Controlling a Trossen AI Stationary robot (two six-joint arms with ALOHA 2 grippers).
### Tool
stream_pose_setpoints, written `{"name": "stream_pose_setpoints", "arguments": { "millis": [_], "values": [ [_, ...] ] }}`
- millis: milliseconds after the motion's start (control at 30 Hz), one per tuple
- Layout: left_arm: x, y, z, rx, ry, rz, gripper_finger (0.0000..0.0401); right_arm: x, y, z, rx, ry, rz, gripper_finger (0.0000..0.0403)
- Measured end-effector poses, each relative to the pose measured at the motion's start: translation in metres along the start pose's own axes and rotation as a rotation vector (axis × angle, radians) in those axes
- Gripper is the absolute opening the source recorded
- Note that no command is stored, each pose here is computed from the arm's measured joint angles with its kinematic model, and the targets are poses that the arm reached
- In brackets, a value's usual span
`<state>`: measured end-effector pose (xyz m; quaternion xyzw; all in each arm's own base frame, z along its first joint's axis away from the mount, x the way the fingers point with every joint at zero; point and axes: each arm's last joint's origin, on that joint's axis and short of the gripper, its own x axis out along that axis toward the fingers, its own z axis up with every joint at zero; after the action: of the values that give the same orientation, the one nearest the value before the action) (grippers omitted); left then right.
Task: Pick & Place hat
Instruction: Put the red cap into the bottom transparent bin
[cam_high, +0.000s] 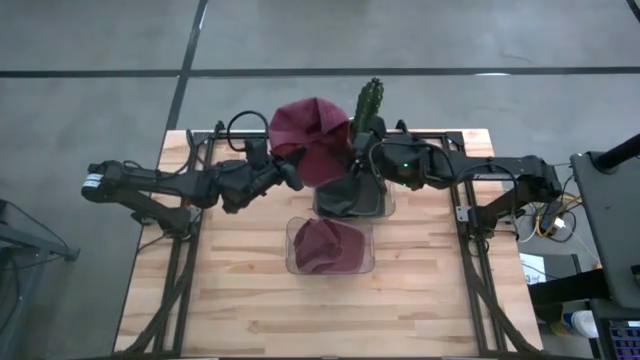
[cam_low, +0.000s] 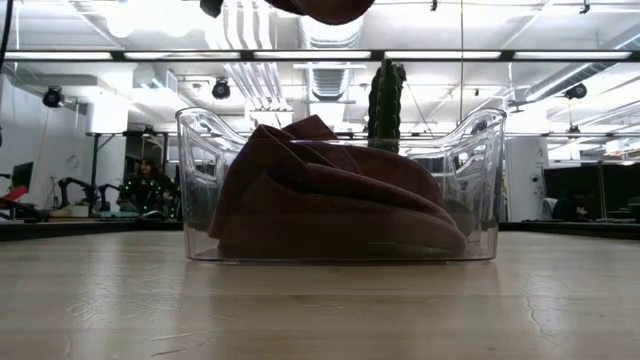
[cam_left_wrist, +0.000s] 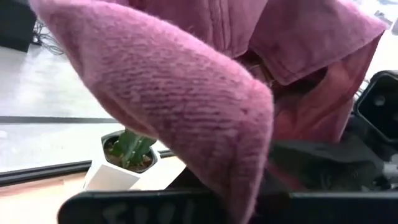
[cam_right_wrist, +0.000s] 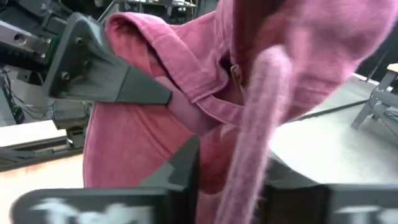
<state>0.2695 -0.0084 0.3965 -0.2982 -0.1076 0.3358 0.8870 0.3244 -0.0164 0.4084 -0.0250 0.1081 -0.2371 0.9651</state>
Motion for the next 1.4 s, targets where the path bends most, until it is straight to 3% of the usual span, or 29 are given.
{"name": "stream_pose_setpoints", "arguments": {
  "millis": [100, 167, 533, 1400],
  "values": [
    [-0.001, -0.001, 0.0, 0.001, 0.006, -0.01, 0.0003, -0.004, 0.002, 0.002, 0.007, -0.013, 0.011, 0.0025],
    [-0.002, -0.001, -0.001, 0.006, 0.014, -0.013, 0.001, -0.006, 0.004, 0.003, 0.006, -0.016, 0.017, 0.0018],
    [-0.008, -0.005, -0.002, -0.013, 0.031, -0.044, 0.0026, -0.012, 0.014, 0.002, 0.0, -0.014, 0.05, 0.001],
    [-0.013, -0.011, -0.006, 0.228, 0.092, -0.171, 0.0028, -0.023, 0.01, 0.004, 0.005, 0.003, 0.015, 0.001]
  ]
}}
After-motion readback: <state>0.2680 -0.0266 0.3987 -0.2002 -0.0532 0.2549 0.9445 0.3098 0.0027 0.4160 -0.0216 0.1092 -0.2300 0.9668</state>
